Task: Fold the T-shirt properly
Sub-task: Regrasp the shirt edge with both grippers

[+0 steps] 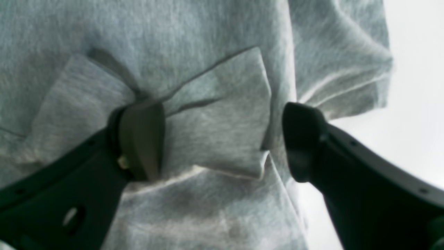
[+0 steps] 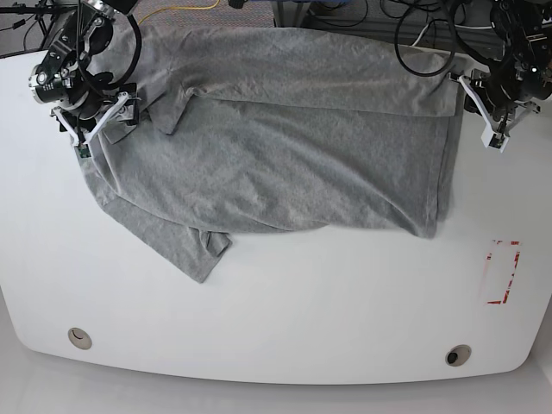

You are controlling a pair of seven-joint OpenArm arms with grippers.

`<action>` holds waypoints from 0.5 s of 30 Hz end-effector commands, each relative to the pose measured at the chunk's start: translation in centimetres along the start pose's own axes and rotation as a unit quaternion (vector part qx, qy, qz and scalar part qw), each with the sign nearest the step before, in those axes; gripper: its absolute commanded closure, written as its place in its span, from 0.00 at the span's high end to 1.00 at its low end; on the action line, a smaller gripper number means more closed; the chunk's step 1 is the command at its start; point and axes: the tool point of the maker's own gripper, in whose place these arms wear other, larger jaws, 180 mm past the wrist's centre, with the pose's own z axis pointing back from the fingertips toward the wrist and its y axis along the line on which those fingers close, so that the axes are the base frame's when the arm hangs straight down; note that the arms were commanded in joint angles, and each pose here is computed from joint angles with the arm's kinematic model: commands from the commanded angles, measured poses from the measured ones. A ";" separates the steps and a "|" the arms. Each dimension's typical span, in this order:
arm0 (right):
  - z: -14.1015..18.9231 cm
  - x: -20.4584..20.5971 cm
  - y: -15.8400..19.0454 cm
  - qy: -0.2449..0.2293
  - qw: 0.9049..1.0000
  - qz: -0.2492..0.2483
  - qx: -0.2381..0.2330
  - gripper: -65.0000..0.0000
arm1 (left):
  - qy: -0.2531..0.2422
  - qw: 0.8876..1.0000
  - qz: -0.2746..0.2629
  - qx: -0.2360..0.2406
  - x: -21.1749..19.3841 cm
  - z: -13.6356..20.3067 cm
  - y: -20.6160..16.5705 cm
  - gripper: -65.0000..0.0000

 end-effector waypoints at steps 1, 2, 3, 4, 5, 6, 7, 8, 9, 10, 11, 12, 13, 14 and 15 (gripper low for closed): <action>0.5 1.1 -0.3 -0.019 1.000 0.007 -0.005 0.61 | -0.012 1.000 -0.008 0.011 0.8 0.6 0.6 0.15; 0.5 1.1 -0.2 -0.019 1.000 0.007 -0.003 0.53 | -0.014 1.000 -0.008 0.012 1.0 0.6 0.7 0.15; 0.5 1.1 -0.2 -0.020 1.000 0.007 -0.002 0.44 | -0.018 1.000 -0.008 0.013 1.3 0.6 0.8 0.15; 0.5 1.1 -0.1 -0.020 1.000 0.006 -0.001 0.38 | -0.019 1.000 -0.008 0.013 1.4 0.6 0.8 0.15; 0.5 1.1 -0.1 -0.021 1.000 0.006 0.000 0.30 | -0.021 1.000 -0.008 0.013 1.5 0.6 0.8 0.15; 0.5 1.1 -0.1 -0.021 1.000 0.006 0.000 0.23 | -0.021 1.000 -0.008 0.013 1.5 0.6 0.8 0.15; 0.4 1.1 0.0 -0.021 1.000 0.006 0.000 0.18 | -0.022 1.000 -0.008 0.014 1.6 0.6 0.9 0.15; 0.5 1.3 0.0 -0.023 1.000 0.006 0.000 0.12 | -0.022 1.000 -0.008 0.014 1.6 0.6 0.9 0.15; 0.5 1.3 0.0 -0.024 1.000 0.006 0.000 0.08 | -0.023 1.000 -0.008 0.014 1.7 0.6 0.9 0.15; 0.5 1.3 0.0 -0.024 1.000 0.006 0.000 0.05 | -0.023 1.000 -0.008 0.014 1.7 0.6 0.9 0.15; 0.4 1.4 0.0 -0.024 1.000 0.007 0.001 0.05 | -0.023 1.000 -0.008 0.014 1.7 0.6 0.9 0.15; 0.5 1.5 0.0 -0.025 1.000 0.007 0.001 0.05 | -0.023 1.000 -0.008 0.014 1.7 0.6 0.9 0.15; 0.5 1.6 0.0 -0.027 1.000 0.009 0.001 0.05 | -0.023 1.000 -0.008 0.014 1.7 0.6 0.9 0.15; 0.6 1.8 0.0 -0.030 0.999 0.010 -0.001 0.06 | -0.022 1.000 -0.008 0.014 1.7 0.6 0.8 0.15; 0.7 2.3 0.0 -0.036 0.999 0.012 -0.002 0.06 | -0.022 1.000 -0.008 0.014 1.7 0.6 0.8 0.15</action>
